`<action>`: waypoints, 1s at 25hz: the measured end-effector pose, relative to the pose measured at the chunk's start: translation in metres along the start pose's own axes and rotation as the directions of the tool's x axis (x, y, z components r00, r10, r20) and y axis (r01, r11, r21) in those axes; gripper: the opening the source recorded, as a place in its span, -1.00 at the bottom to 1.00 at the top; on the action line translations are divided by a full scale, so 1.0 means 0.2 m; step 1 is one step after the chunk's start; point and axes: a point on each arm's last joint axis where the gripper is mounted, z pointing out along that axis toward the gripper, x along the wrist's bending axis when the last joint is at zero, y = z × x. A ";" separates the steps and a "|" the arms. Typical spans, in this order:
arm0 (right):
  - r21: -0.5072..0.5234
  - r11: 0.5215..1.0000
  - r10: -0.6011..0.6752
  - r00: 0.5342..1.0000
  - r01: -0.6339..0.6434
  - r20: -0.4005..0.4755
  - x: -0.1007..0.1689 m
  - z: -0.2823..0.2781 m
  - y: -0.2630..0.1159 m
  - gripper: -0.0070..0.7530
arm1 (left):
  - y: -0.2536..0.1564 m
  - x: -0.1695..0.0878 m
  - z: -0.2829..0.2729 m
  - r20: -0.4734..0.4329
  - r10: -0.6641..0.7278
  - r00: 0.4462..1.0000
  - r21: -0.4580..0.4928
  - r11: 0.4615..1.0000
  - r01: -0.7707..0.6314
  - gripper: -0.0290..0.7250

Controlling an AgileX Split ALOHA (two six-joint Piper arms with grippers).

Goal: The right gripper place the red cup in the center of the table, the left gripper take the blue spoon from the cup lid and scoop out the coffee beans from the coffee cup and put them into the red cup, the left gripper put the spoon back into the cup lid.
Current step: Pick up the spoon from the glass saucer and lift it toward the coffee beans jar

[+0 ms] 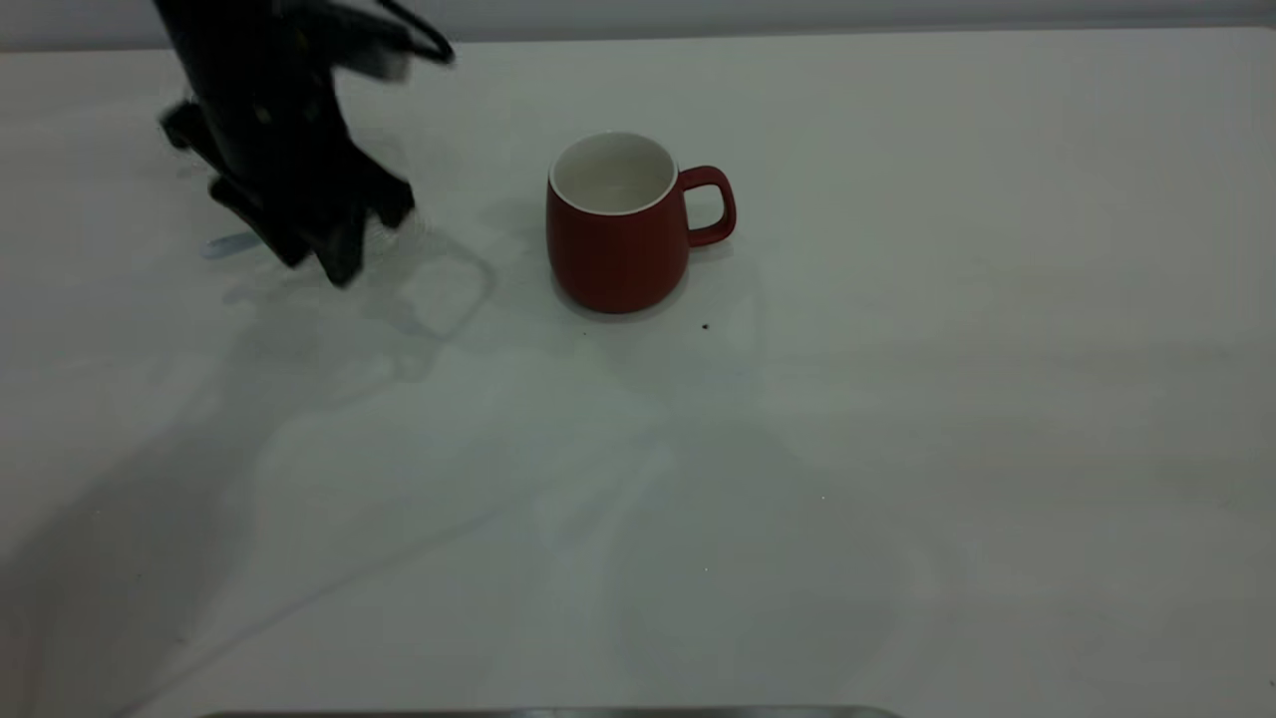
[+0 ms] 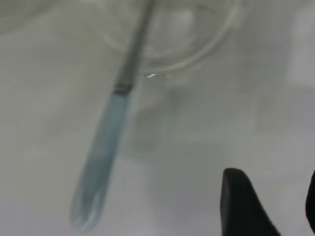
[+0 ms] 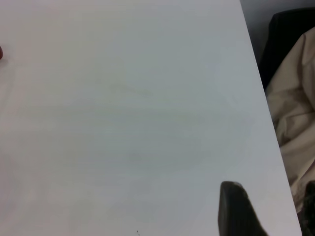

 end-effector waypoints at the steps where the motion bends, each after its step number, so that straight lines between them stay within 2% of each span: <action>1: 0.000 1.000 0.000 1.000 0.000 0.000 0.00 0.00 0.00 -0.05 | 0.00 0.00 0.02 0.001 0.000 1.000 0.004 1.000 0.000 0.08; 12: 0.000 1.000 0.000 1.000 0.000 0.000 0.00 0.00 0.00 -0.05 | -0.03 0.26 0.04 -0.052 -0.131 0.990 -0.058 0.990 0.128 0.08; 18: 0.000 1.000 0.000 1.000 0.000 0.000 0.00 0.00 0.00 -0.05 | -0.03 0.28 0.04 -0.060 -0.133 0.989 -0.077 0.989 0.128 0.08; 22: 0.000 1.000 0.000 1.000 0.000 0.000 0.00 0.00 0.00 -0.05 | -0.06 0.29 -0.01 -0.070 -0.137 0.988 0.003 0.991 0.137 0.08; 25: 0.000 1.000 0.000 1.000 0.000 0.000 0.00 0.00 0.00 -0.05 | -0.09 0.31 -0.16 -0.097 -0.118 0.988 0.064 0.990 0.125 0.08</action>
